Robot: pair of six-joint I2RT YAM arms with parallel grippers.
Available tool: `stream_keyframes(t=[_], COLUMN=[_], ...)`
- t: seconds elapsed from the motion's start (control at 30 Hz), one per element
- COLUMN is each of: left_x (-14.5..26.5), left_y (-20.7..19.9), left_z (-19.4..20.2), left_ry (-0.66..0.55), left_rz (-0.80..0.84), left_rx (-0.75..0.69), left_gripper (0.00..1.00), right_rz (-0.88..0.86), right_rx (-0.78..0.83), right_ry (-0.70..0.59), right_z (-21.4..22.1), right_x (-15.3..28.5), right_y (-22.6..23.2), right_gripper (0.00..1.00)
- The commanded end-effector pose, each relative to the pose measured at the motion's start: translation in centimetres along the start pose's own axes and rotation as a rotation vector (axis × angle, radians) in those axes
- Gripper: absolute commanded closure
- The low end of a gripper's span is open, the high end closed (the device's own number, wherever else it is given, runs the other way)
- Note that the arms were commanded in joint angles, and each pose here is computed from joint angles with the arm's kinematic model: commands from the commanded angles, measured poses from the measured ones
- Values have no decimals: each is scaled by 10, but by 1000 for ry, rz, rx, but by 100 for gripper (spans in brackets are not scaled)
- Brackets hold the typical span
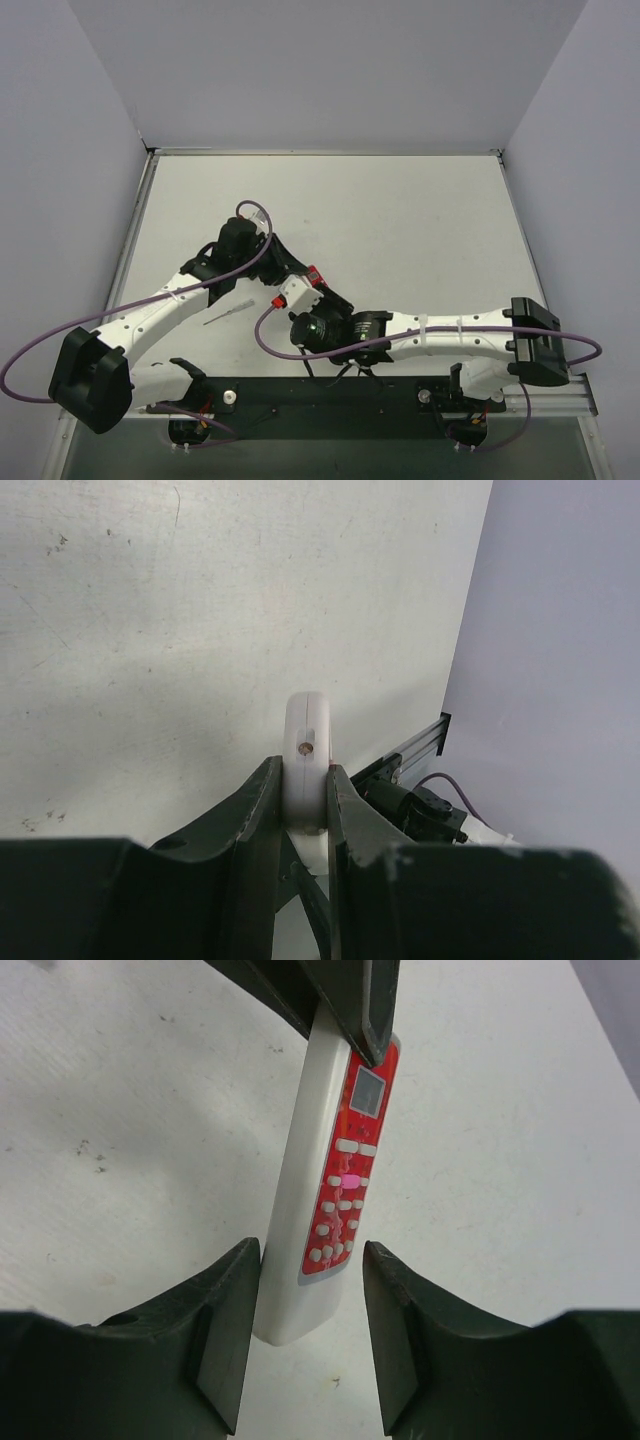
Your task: Unload the batteries from the remote control
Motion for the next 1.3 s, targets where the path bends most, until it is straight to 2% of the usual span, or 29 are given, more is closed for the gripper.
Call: stream_keyframes(t=[0.0,0.13,0.2,0.43,0.53,0.73,0.77,0.8,0.83,0.9,0.93,0.97,1.1,1.2,1.27], left_x=[11,15,16,17,19,20,20,20,22,24,26,31,45,57,62], left_y=[-21,-18,-15,-16,-17,-16,-17,-16,-20,-19,-19,-20,-18,-14,-11], left_z=[-12,-13,-13,-13,-13,-13,-12,-14,-17,-19,-20,-24,-33,-38,-42], left_ry=[-32,-53,-56,-46,-46,-40,-28,-24,-29,-25,-29,-47,-103,-144,-174], left_rz=[50,18,9,40,45,53,63,60,65,37,21,-18,-113,-159,-151], left_rx=[3,20,44,75,73,53,30,22,4,-37,-52,-87,-164,-208,-228], left_gripper=[100,100,100,100,100,100,98,93,80,61,46,40,26,25,25], right_rz=[199,254,263,291,322,329,326,318,312,294,291,283,205,73,-44], right_rx=[103,136,140,146,155,139,138,132,123,90,69,44,-90,-242,-408], right_ry=[-24,-13,4,16,9,-13,-10,-8,-9,-14,-14,-16,18,38,47], right_z=[-2,3,5,10,7,2,1,1,-1,-7,-9,-13,-19,-26,-36], right_x=[6,7,8,7,7,11,11,11,11,14,14,14,9,7,6], right_y=[-10,-6,-6,-2,-3,-3,-3,-2,-2,-3,-4,-5,-16,-28,-43], right_gripper=[61,62,58,58,69,99,100,100,100,100,100,100,100,100,100])
Point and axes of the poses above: each gripper's point midway between its finger pads, its own x axis back along the fingers, its own y axis along the line the jaws close on, z = x × y, the point moved 9 cm from there along x, back along the fingers, and after that the axes turned 12 degrees about -x, right-handed, at the moved point
